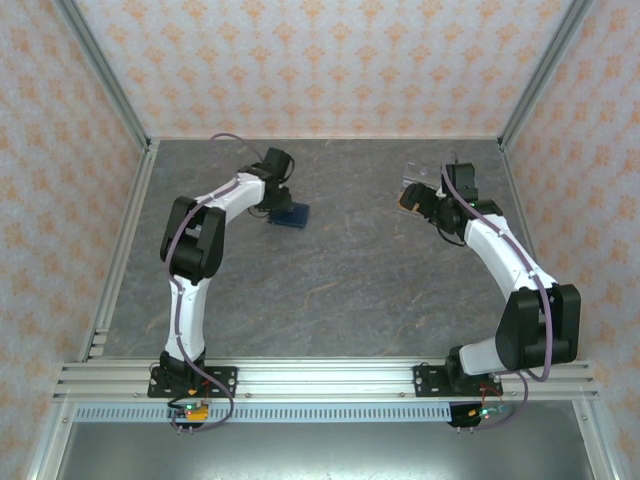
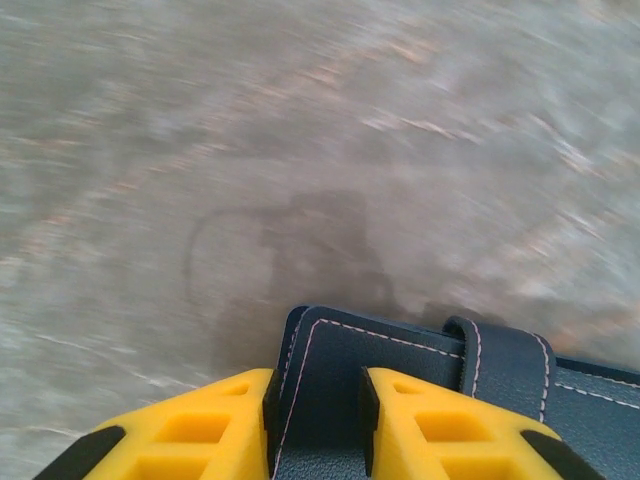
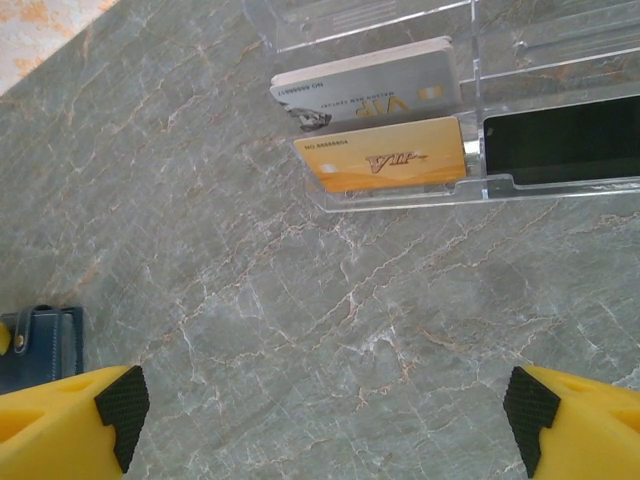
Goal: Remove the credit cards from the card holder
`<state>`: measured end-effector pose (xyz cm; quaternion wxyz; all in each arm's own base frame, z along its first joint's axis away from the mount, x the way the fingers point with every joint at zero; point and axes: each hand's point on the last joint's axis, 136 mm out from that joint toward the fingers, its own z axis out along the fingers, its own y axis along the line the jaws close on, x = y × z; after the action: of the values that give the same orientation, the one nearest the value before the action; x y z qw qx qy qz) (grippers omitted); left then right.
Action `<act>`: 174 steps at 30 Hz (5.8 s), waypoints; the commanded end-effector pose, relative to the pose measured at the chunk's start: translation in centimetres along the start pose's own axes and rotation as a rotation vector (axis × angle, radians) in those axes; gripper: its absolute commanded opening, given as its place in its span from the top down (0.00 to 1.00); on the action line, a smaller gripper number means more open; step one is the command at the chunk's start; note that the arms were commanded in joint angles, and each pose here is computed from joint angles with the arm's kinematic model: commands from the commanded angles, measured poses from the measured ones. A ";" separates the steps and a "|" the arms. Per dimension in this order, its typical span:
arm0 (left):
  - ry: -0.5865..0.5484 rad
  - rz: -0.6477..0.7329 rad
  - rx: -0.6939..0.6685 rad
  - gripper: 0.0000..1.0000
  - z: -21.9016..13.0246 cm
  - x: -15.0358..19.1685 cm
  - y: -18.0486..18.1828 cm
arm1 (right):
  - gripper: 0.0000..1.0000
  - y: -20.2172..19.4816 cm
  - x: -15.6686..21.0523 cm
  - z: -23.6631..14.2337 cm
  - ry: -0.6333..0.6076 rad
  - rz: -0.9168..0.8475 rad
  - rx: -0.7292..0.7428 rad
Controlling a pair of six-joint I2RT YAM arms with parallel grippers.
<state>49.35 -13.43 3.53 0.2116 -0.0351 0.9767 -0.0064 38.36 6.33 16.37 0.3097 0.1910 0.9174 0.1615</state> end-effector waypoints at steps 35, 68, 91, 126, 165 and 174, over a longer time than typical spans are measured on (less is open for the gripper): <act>-0.009 -0.293 0.136 0.09 -10.4 10.7 1.6 | 0.54 12.5 16.9 10.8 0.559 -0.301 -0.149; 0.167 -0.468 0.546 0.37 -9.4 13.5 -5.6 | 0.73 10.8 21.6 8.5 0.681 -0.296 -0.128; 0.278 -0.419 0.656 0.54 -7.4 14.1 -9.1 | 0.75 9.2 22.5 10.2 0.704 -0.291 -0.049; 0.223 -0.330 0.737 1.00 -10.2 12.4 -10.8 | 0.58 15.1 19.6 6.9 0.615 -0.186 -0.283; 0.194 -0.290 0.673 1.00 -9.8 12.8 -10.2 | 0.69 6.9 18.4 9.8 0.439 -0.282 0.129; 0.195 -0.291 0.666 1.00 -9.9 12.8 -10.1 | 0.72 9.0 18.6 9.2 0.455 -0.292 0.007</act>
<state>33.85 -25.01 6.37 0.0936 -0.1048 0.9188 -0.3689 32.95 23.60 2.68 0.1100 0.0335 0.9848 0.1303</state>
